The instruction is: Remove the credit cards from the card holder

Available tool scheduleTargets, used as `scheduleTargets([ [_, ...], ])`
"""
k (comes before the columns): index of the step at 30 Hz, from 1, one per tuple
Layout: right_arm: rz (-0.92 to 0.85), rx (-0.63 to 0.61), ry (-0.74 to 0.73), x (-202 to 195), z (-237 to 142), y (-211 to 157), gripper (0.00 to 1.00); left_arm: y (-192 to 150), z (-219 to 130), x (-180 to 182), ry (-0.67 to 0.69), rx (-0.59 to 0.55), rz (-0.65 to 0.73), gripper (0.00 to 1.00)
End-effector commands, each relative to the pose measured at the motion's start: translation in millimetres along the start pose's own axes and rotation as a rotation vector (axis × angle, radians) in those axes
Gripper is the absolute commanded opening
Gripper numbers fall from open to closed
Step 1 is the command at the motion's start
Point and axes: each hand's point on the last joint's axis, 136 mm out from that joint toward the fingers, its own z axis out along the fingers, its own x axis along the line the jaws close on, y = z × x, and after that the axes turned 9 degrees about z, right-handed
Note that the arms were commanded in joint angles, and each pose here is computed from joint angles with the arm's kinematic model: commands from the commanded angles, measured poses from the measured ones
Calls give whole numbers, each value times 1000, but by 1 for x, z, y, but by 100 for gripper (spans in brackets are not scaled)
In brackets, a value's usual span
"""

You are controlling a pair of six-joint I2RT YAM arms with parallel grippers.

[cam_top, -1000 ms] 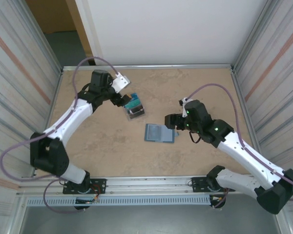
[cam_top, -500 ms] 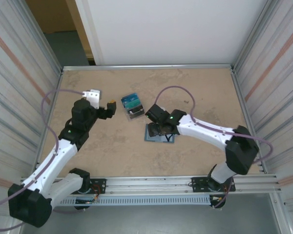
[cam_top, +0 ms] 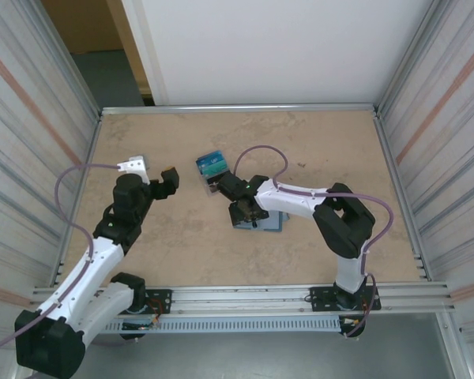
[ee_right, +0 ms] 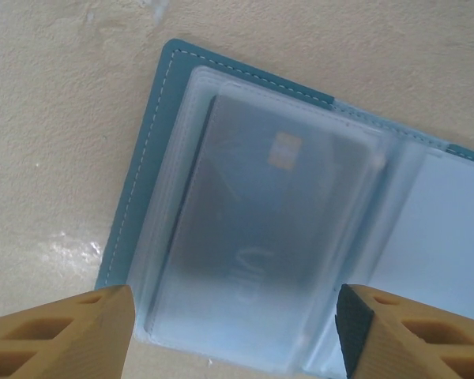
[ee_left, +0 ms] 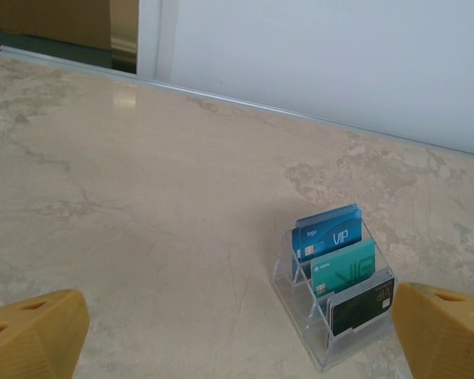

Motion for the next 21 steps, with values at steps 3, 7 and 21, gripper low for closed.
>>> scheduleTargets([
  [3,48,20,-6,-3,7,5,67,-2,4,1,5,4,-39,99],
  [7,49,33,-7,-3,12,2,66,-5,7,-1,-1,16,-42,99],
  [21,54,92,13,-7,25,-13,54,-7,9,-6,-26,38,-34,99],
])
